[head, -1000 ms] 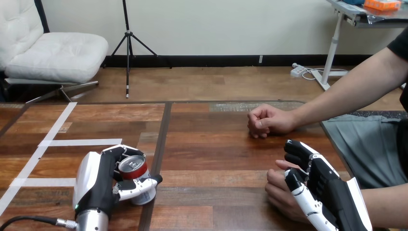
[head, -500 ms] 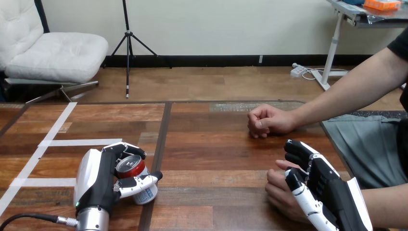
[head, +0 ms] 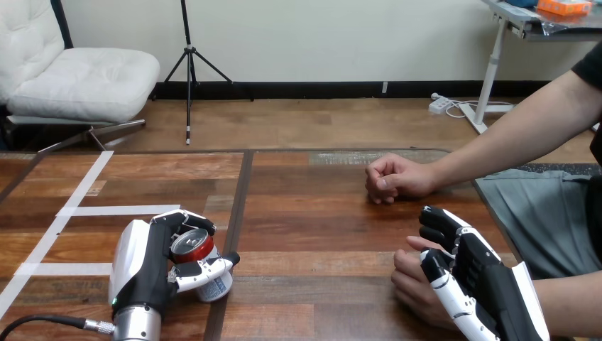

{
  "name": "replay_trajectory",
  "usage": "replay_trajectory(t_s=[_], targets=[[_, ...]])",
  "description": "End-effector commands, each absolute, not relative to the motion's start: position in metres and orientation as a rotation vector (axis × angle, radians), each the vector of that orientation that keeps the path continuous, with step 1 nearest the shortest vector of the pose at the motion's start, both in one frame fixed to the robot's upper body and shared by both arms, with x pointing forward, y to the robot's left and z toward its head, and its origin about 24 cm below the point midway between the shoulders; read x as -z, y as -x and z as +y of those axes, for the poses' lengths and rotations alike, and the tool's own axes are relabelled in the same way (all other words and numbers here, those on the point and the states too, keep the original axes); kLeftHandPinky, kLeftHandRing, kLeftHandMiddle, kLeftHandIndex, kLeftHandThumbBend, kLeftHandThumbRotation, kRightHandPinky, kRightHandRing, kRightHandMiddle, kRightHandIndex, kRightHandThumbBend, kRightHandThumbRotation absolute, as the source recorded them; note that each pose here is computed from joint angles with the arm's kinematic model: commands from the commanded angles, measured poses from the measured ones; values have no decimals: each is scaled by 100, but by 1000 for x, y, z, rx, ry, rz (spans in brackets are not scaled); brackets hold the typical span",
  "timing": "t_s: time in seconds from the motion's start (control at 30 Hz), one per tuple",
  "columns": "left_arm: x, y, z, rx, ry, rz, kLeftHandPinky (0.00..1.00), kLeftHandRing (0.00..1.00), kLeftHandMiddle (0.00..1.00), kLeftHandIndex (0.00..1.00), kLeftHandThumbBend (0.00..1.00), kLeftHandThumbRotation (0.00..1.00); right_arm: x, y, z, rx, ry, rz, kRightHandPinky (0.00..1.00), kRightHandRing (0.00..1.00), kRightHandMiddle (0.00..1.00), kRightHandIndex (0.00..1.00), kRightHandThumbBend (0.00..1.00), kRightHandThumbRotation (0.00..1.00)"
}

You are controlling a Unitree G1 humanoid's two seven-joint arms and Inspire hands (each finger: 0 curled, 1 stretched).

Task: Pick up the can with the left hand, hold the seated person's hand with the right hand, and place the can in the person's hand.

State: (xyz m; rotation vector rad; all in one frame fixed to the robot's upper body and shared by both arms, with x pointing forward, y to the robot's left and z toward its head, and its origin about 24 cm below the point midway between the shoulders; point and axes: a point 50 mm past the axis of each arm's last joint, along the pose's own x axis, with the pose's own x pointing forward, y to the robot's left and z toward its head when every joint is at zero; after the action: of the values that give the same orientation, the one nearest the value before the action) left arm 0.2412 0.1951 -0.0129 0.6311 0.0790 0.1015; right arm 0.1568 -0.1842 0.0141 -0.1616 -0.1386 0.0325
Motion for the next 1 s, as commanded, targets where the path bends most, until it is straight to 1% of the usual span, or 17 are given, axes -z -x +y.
replay_trajectory(t_s=[0.0,0.27,0.97], targets=[[-11,-260,189,-114,-620,-47,43,49,53,51,70,0,-29,-170,-183,-47,160,-235,79,85,86,83,56,64],[-10,-260,189,-111,-622,-43,42,48,53,50,70,0,-29,-170,-182,-48,158,-234,79,85,86,83,56,64],[-9,-260,190,-114,-615,-36,42,48,52,50,71,0,-29,-170,-182,-41,170,-236,78,85,86,83,57,65]])
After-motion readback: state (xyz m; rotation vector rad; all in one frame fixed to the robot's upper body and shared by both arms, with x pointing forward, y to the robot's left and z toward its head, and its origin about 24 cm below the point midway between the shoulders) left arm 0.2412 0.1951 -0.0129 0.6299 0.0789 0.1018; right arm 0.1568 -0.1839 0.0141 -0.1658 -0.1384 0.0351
